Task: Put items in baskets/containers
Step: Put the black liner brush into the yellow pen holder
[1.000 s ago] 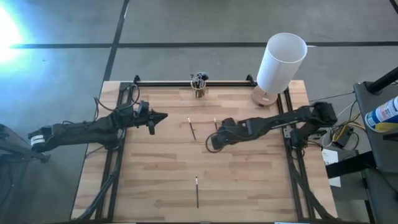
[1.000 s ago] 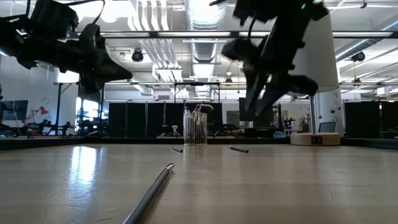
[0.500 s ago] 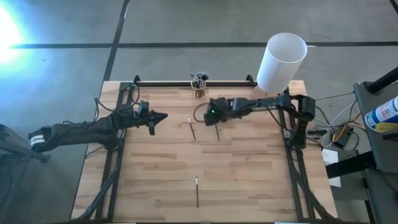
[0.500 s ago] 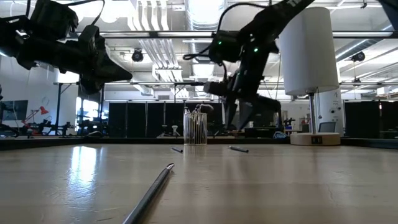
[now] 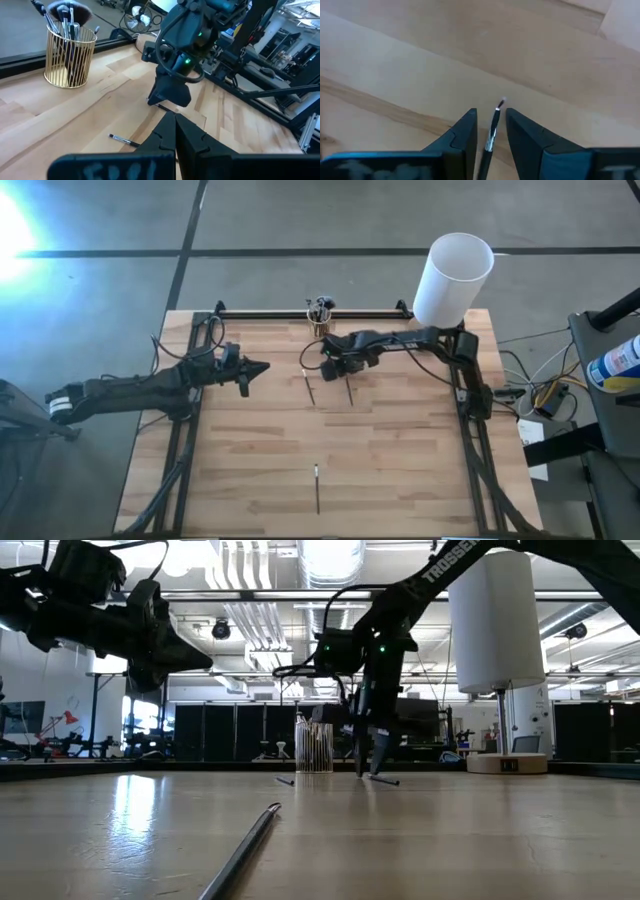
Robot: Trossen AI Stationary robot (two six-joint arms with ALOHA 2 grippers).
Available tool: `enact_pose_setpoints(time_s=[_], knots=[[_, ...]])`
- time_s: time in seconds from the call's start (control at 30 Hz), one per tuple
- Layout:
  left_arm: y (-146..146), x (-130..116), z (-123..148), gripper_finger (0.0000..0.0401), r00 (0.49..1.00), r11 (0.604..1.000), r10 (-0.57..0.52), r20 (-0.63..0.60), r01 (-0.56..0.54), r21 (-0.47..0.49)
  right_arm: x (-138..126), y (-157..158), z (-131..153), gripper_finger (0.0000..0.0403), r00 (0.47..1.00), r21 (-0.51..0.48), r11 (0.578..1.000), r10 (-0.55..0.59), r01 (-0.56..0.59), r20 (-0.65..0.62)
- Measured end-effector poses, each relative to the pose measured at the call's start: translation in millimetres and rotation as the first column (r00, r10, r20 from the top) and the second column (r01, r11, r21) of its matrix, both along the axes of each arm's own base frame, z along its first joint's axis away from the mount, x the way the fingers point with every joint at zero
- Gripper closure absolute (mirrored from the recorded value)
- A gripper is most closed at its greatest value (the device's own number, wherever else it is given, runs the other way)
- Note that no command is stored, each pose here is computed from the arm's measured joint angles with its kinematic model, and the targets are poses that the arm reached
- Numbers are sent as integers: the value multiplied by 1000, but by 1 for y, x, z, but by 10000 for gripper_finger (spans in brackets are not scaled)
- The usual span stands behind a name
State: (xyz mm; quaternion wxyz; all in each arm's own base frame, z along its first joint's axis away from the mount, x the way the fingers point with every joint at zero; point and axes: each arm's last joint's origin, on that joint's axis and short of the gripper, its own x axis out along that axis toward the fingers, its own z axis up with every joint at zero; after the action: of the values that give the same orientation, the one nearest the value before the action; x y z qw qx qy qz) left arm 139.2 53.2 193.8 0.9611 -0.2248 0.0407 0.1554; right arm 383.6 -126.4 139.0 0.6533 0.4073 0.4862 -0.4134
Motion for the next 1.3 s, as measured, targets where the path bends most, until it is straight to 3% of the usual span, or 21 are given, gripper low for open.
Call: enact_pose_setpoints(time_s=[0.37,0.57,0.73,0.9,1.1,1.17,1.3], knots=[[0,0,0,401,1000,999,14,9,-13,-32,2,0,-5,388,998,-5,998,65,-65,-18],[1,0,1,401,995,980,82,57,-70,-187,1,3,4,393,992,-23,992,124,-124,0],[2,1,5,385,991,964,97,87,-72,-256,-2,16,49,394,979,-126,977,186,-174,87],[0,4,20,332,987,953,38,155,10,-302,-10,35,96,394,950,-249,947,251,-202,184],[-3,8,42,274,964,965,-20,265,88,-245,-21,61,155,394,864,-475,858,379,-194,332],[-5,9,48,267,955,973,-40,295,105,-206,-22,62,169,394,802,-562,809,446,-171,397],[-5,10,53,266,944,983,-55,325,108,-148,-25,64,198,394,641,-744,665,600,-65,480]])
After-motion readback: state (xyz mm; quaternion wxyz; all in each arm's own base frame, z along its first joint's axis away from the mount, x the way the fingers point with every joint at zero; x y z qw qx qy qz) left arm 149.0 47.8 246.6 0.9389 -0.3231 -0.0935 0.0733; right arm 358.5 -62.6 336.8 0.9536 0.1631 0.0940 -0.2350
